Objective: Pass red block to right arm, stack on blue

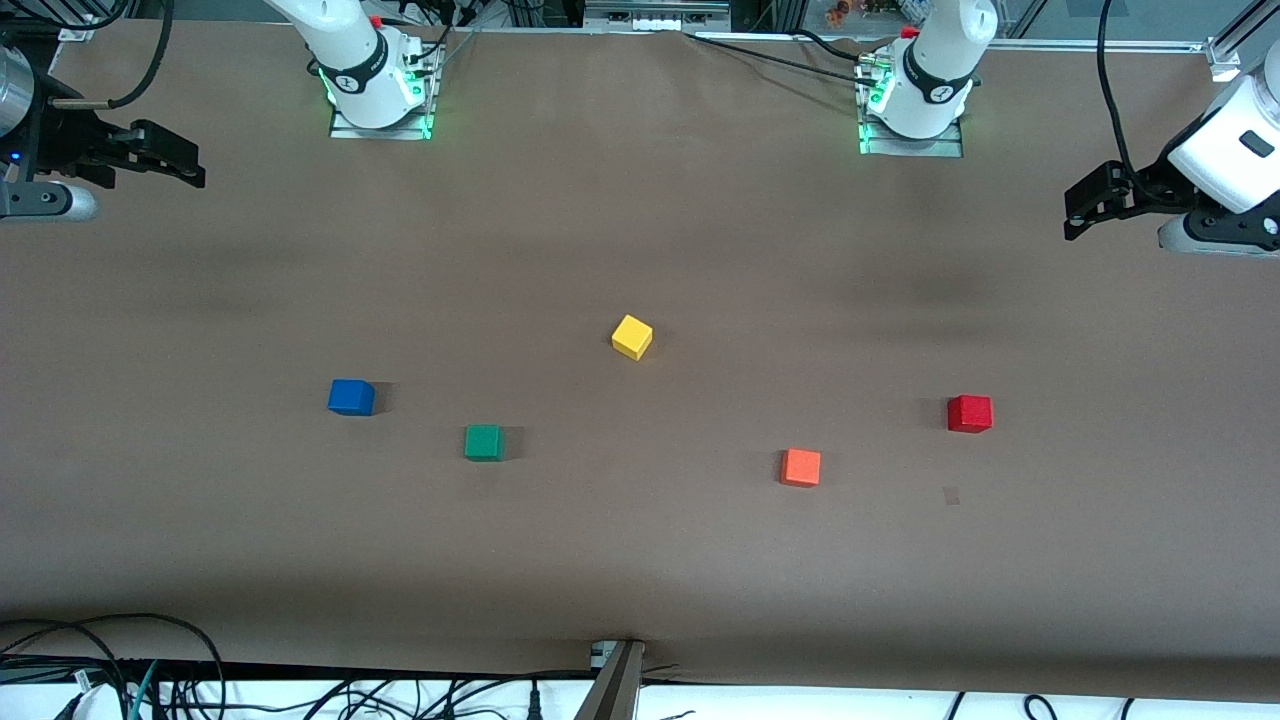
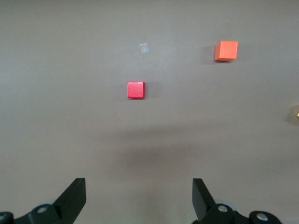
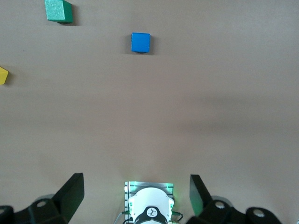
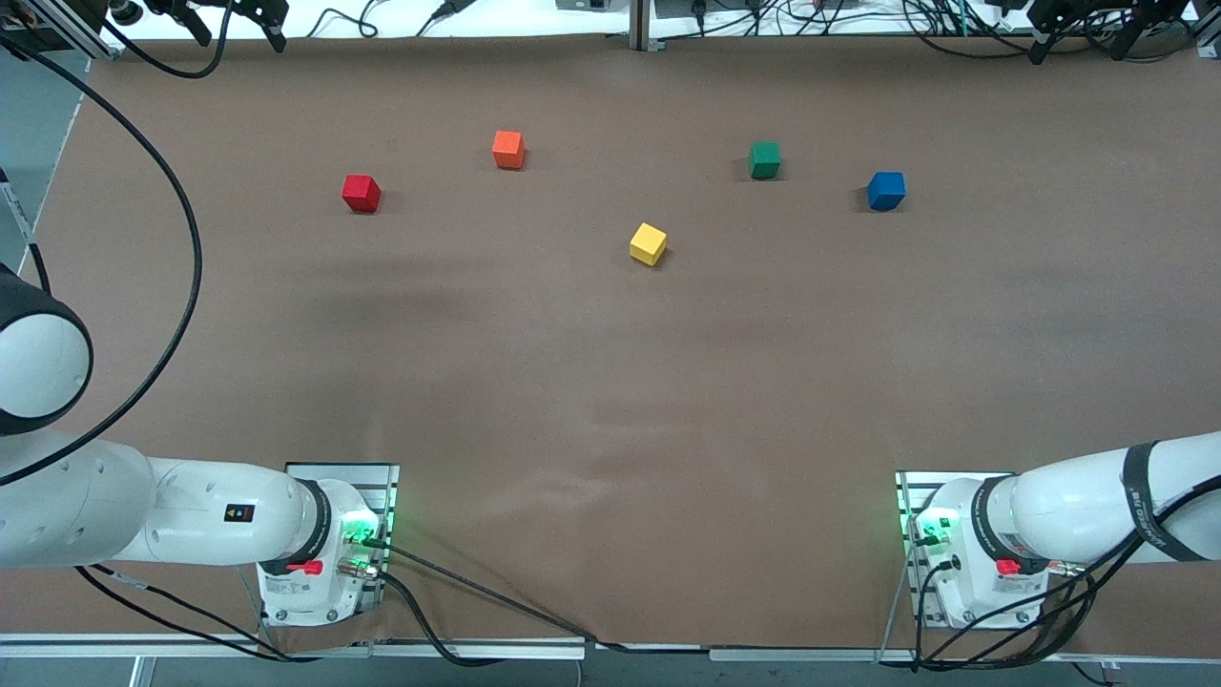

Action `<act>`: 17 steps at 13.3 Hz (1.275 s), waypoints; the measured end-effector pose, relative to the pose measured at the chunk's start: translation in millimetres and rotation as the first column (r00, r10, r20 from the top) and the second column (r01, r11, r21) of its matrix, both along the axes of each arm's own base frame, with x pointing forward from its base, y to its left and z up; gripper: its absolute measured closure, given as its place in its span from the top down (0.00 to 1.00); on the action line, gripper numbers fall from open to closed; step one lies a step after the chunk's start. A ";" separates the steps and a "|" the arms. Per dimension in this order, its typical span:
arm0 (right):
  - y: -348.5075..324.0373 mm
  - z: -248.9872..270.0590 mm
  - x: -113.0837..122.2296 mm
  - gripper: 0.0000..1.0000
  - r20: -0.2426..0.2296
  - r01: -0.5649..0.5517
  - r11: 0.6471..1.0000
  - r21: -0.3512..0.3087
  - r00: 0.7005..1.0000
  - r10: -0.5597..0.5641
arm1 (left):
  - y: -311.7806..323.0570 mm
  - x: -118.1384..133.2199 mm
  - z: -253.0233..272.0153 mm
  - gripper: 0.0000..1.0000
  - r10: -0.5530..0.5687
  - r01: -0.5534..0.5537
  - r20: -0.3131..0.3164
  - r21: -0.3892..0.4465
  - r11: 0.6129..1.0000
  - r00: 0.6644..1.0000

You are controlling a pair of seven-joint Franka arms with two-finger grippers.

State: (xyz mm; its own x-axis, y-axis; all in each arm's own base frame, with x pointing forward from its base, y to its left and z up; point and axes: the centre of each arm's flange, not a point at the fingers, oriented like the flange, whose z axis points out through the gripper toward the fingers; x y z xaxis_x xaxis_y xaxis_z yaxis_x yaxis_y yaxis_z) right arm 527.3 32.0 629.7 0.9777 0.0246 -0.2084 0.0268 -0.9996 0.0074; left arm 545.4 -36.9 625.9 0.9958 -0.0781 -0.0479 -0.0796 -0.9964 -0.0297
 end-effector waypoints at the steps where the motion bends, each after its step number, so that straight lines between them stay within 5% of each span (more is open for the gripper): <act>1: 0.0 0.0 0.0 1.00 0.000 0.000 1.000 0.000 1.000 0.000 | -0.1 0.4 0.3 1.00 0.000 0.000 0.004 0.000 1.000 1.000; 17: -0.3 0.0 0.0 1.00 0.000 0.001 1.000 0.000 1.000 -0.001 | -0.6 5.9 -8.6 1.00 -0.001 0.001 -0.003 0.001 1.000 1.000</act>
